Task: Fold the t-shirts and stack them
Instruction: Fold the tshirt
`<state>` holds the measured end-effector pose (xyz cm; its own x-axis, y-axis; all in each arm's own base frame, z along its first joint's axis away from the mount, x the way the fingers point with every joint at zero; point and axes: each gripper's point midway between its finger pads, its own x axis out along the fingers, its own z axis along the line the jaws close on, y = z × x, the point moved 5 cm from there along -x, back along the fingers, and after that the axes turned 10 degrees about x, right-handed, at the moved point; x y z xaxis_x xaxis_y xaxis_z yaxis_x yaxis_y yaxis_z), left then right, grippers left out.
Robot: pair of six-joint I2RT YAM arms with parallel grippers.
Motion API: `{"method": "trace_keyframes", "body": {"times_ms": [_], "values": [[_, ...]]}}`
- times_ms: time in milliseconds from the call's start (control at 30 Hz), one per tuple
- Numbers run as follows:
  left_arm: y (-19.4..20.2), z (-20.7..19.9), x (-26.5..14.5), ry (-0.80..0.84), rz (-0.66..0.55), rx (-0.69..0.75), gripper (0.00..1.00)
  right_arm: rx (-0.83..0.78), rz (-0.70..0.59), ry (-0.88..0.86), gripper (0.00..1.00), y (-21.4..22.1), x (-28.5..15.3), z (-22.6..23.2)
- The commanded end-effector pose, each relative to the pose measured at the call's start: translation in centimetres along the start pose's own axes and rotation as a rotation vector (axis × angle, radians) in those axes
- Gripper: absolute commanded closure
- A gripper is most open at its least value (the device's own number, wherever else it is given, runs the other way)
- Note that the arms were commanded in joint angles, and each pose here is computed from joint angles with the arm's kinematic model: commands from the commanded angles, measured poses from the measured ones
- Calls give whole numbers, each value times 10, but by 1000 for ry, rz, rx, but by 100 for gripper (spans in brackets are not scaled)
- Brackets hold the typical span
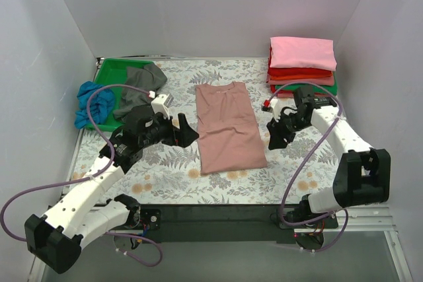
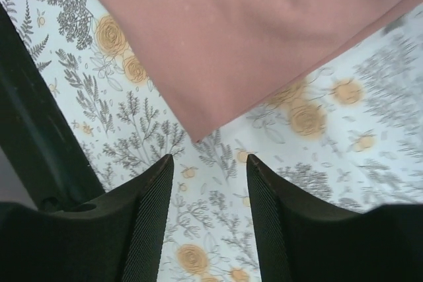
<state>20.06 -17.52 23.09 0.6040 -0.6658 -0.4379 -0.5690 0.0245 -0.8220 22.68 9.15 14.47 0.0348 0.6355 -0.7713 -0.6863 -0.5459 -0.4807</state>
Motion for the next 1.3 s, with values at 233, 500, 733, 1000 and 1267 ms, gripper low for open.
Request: {"method": "trace_keyframes", "body": {"times_ms": [233, 500, 733, 1000, 1267], "values": [[8, -8, -9, 212, -12, 569, 5, -713, -393, -72, 2, -28, -14, 41], [80, -10, 1, 293, 54, 814, 10, -843, -245, -3, 2, 0, 36, 43], [116, -26, 42, 332, 182, 972, 16, -875, -194, 86, 4, 14, 55, 27], [132, -11, 78, 244, 213, 1109, 20, -867, -192, 74, 7, 17, 63, 26], [135, -6, 94, 215, 200, 1160, 23, -849, -178, 56, 11, 24, 70, 24]]}}
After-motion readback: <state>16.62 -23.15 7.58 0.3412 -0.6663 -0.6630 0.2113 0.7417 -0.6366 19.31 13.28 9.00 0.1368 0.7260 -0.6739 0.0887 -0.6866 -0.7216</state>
